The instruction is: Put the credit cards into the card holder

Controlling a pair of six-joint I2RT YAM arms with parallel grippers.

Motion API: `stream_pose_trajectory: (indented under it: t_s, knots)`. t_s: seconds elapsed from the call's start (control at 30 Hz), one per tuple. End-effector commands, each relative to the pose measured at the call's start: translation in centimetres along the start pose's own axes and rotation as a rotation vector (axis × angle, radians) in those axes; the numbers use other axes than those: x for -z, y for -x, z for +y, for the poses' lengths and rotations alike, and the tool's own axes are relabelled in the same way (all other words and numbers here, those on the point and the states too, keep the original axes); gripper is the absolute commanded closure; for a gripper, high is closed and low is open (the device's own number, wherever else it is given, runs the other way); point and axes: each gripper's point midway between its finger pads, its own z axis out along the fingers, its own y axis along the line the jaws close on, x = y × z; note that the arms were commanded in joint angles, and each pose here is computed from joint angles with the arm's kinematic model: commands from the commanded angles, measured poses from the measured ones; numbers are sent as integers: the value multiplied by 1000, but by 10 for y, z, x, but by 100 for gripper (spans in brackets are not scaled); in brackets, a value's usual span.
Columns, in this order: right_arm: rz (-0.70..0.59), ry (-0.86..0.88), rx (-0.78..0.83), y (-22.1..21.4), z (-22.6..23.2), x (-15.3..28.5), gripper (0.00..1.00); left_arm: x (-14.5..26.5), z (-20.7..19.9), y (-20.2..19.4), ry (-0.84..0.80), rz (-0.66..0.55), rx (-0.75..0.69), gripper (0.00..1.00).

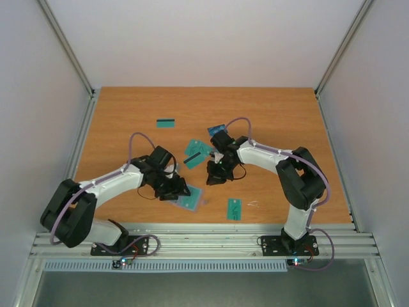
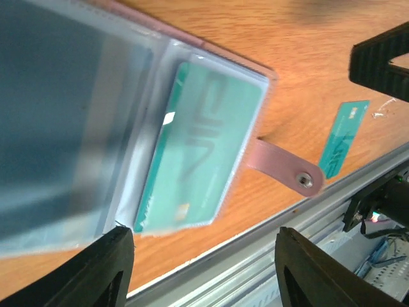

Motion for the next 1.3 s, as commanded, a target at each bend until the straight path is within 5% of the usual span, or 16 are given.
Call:
stream_pose_trajectory:
  t_s: [0.0,0.4,0.57,0.87,1.27]
  knots:
    - [-50,23,36,-2,13,26,88,29,-10,3,51,-49,-37,37]
    - [-2,49,18,-61,7,38,47,64,28,45,171,-182,-51,38]
    - [23,33,7,-72,7,23,42,45,52,58,181,-153,-9,39]
    - [72,27,-3,-68,10,-5,49,30,71,61,188,-111,20,40]
    - [103,-34,-8,-55,-1,-26,85,4,76,47,109,-22,103,45]
